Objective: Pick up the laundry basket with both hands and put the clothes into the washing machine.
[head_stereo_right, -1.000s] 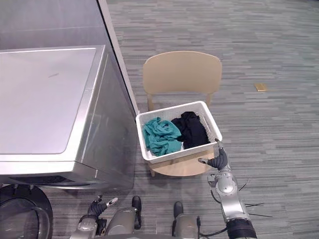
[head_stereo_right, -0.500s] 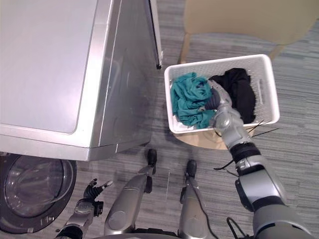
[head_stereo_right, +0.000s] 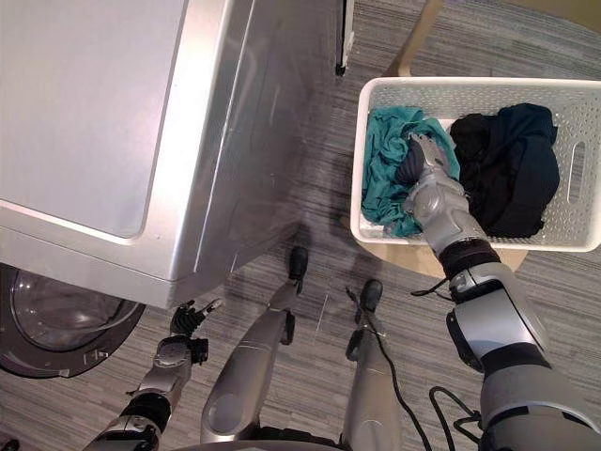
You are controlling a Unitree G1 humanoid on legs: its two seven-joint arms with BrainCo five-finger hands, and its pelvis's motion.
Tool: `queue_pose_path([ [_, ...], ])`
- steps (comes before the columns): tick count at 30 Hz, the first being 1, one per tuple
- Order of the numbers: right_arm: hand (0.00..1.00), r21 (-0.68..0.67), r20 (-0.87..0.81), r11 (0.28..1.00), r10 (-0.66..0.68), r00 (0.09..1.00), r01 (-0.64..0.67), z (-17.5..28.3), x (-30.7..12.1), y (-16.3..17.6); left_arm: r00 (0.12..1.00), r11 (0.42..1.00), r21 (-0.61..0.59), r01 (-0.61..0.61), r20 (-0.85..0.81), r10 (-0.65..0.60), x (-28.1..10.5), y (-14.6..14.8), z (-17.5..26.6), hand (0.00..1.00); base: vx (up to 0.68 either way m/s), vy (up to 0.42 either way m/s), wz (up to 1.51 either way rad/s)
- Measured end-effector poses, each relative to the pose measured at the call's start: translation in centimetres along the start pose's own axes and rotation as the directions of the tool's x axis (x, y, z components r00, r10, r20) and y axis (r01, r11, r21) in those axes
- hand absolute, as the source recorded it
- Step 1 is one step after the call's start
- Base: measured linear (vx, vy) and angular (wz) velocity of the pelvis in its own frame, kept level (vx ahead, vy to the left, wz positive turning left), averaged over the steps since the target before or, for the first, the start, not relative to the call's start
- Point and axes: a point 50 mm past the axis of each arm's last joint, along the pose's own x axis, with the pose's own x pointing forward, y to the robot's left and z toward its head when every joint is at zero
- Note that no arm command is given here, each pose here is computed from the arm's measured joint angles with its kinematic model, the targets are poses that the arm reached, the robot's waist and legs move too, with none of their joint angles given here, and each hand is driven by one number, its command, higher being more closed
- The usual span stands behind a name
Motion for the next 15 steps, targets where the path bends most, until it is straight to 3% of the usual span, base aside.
queue_pose_path([
  [4, 1.0, 0.087, 0.058, 0.996, -0.023, 0.998, 0.018, 0.7, -1.5, 0.8, 1.0, 1.0, -0.012, 0.01, -0.017, -0.01, -0.2, -0.5, -0.3, 0.0, -0.01, -0.028, -0.02],
  [9, 1.0, 0.349, 0.001, 0.929, -0.134, 0.991, 0.126, -0.3, -4.5, 1.2, 0.999, 1.0, -0.004, 0.01, -0.046, -0.01, -0.3, -0.5, -0.9, 0.0, 0.0, -0.018, -0.04],
  [11, 1.0, 0.526, -0.084, 0.834, -0.141, 0.986, 0.165, -0.9, -6.5, 3.1, 0.994, 1.0, 0.015, -0.002, -0.106, 0.003, -0.9, 0.3, -2.7, 0.0, 0.04, -0.009, -0.1],
  [15, 1.0, 0.695, -0.174, 0.688, -0.126, 0.977, 0.212, -1.7, -9.7, 4.9, 0.973, 0.999, 0.046, -0.004, -0.23, 0.015, -2.1, 1.0, -5.9, 0.0, 0.09, -0.006, -0.13],
])
